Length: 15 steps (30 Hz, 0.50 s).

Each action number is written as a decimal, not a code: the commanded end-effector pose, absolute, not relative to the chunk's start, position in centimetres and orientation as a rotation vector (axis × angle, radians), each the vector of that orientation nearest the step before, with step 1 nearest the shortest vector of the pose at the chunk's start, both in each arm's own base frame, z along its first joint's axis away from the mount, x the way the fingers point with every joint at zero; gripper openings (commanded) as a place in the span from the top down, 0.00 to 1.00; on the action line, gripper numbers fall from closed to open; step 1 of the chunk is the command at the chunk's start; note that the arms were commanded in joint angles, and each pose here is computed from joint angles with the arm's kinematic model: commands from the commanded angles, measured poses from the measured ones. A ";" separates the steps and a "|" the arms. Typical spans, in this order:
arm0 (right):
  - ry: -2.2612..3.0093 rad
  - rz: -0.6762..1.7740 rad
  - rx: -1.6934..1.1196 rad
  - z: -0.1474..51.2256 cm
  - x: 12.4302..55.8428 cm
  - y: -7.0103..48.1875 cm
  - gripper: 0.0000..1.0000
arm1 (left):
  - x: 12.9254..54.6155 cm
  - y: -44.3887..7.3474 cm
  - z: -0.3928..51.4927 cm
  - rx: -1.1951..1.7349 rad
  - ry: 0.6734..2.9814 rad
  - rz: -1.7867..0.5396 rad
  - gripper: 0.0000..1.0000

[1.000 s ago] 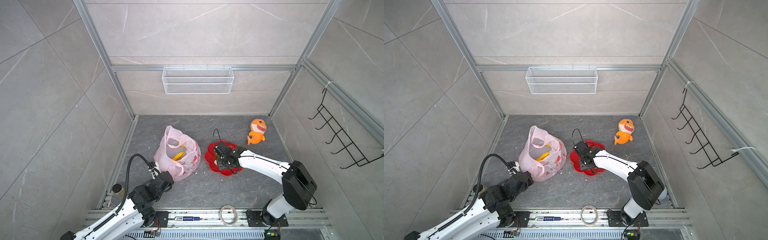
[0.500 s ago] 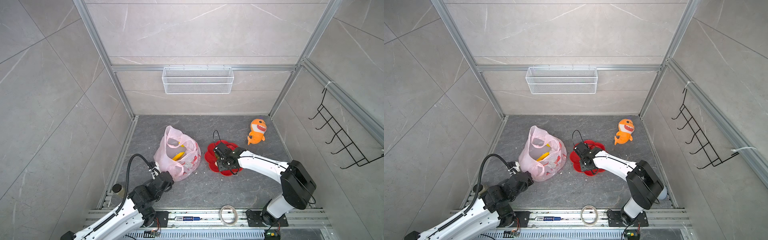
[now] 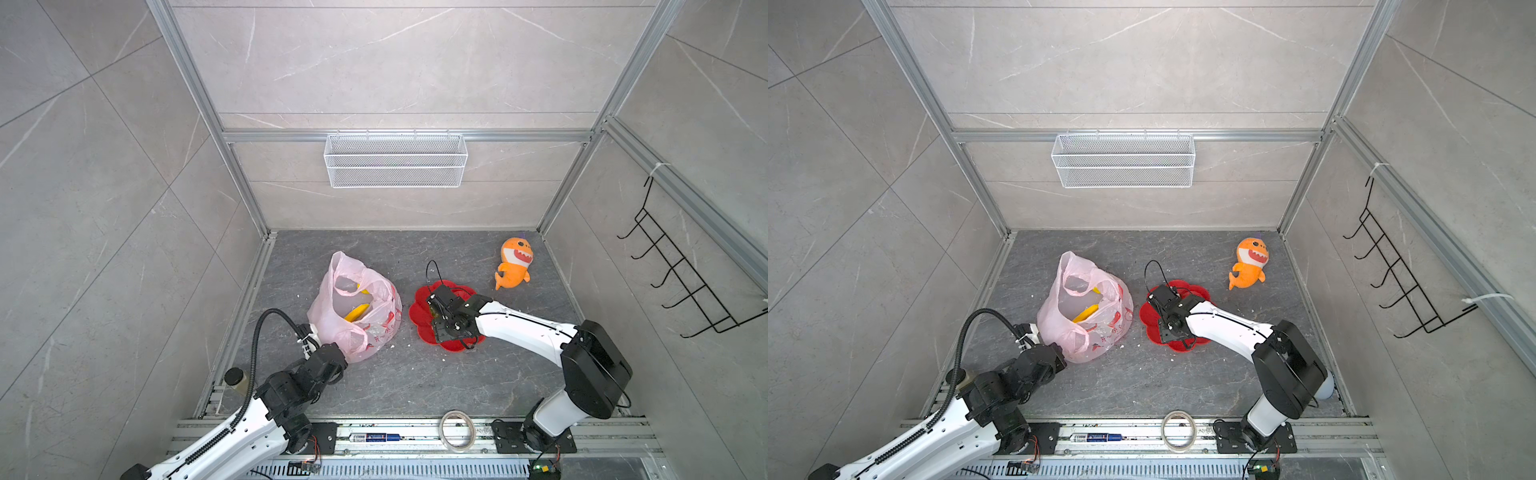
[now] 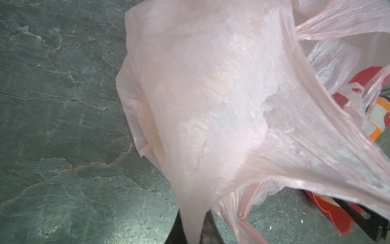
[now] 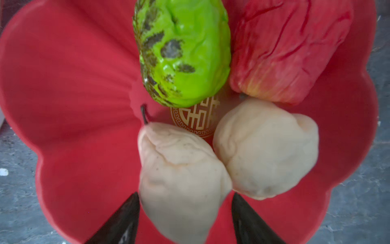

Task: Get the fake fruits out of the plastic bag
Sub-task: 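Open the right gripper to release the pale pear in the bowl, then move the right gripper back over the pink bag toward the banana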

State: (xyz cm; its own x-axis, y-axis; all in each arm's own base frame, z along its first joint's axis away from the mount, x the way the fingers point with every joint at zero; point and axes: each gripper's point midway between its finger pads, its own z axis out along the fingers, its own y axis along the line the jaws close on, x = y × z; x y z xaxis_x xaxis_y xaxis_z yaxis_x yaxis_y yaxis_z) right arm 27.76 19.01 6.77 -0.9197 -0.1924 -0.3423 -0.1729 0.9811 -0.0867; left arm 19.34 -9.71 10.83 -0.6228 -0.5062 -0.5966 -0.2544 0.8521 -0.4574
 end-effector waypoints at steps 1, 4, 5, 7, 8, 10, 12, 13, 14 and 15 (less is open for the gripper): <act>2.767 -0.128 -0.260 7.4 27.9 18.3 0.27 | 19.5 -9.9 10.9 -0.528 2.261 -0.424 1.00; 2.750 -0.091 -0.269 8.6 28.1 18.7 0.27 | 19.5 -9.9 10.8 -0.527 2.265 -0.421 1.00; 2.741 -0.074 -0.276 9.2 28.2 18.9 0.27 | 19.5 -9.9 10.8 -0.527 2.265 -0.423 1.00; 2.724 -0.035 -0.292 10.6 28.3 19.4 0.27 | 19.4 -10.0 10.8 -0.521 2.271 -0.422 1.00; 2.712 -0.009 -0.300 11.4 28.4 19.7 0.28 | 19.3 -10.0 10.7 -0.516 2.277 -0.424 1.00; 2.680 0.061 -0.331 13.4 28.5 20.6 0.29 | 19.0 -10.3 10.6 -0.476 2.305 -0.423 1.00; 2.645 0.164 -0.385 15.4 28.4 22.4 0.29 | 18.2 -10.9 10.0 -0.432 2.367 -0.454 1.00; 2.625 0.189 -0.403 16.3 28.4 23.1 0.30 | 17.9 -11.1 9.8 -0.417 2.388 -0.462 1.00; 2.600 0.212 -0.435 17.3 28.4 24.0 0.30 | 17.5 -11.4 9.6 -0.404 2.413 -0.477 1.00; 2.574 0.234 -0.464 18.3 28.4 25.2 0.31 | 17.2 -11.6 9.3 -0.390 2.435 -0.489 1.00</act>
